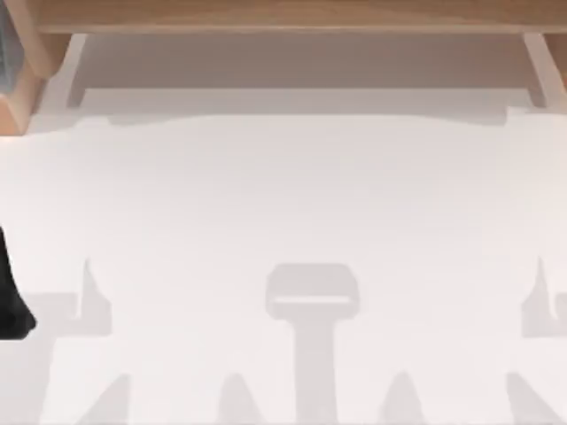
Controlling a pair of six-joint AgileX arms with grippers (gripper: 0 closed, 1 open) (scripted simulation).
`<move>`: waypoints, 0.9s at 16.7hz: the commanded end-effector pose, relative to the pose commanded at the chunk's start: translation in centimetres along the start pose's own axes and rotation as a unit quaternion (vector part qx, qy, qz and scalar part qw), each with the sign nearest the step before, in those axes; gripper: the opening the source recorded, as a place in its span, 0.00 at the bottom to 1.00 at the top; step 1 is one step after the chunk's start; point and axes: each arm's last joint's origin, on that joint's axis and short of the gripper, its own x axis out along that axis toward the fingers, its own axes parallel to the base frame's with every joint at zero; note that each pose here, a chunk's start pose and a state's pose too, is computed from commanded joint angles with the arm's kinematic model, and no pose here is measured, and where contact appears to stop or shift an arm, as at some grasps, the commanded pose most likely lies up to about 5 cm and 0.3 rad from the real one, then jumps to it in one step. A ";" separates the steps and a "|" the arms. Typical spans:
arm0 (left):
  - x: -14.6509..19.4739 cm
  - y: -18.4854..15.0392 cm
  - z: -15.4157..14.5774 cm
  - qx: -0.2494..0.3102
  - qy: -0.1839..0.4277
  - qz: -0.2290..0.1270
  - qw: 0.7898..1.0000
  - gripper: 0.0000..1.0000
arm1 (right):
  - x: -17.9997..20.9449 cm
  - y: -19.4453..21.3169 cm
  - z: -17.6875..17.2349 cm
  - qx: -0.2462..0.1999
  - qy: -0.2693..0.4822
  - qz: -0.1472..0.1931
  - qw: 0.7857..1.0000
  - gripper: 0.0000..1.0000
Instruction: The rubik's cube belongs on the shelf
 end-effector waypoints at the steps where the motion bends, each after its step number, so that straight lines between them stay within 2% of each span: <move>1: 0.0 0.0 0.0 0.000 0.000 0.000 1.000 1.00 | 0.0 0.0 0.0 0.000 0.000 0.000 1.000 1.00; 4: 0.0 0.0 0.0 0.000 0.000 0.000 1.000 1.00 | 0.0 -0.1 1.0 -0.015 -0.013 -0.007 1.000 1.00; 7: 0.0 0.0 0.0 0.000 0.000 0.000 1.000 1.00 | 0.4 -0.6 4.2 -0.075 -0.048 -0.031 0.996 1.00; 11: 0.0 0.0 0.0 0.000 0.000 0.000 1.000 1.00 | 2.9 -1.9 9.6 -0.209 -0.078 -0.075 0.972 1.00; 15: 0.0 0.0 0.0 0.000 0.000 0.000 1.000 1.00 | 8.8 -4.5 13.5 -0.364 -0.075 -0.107 0.922 1.00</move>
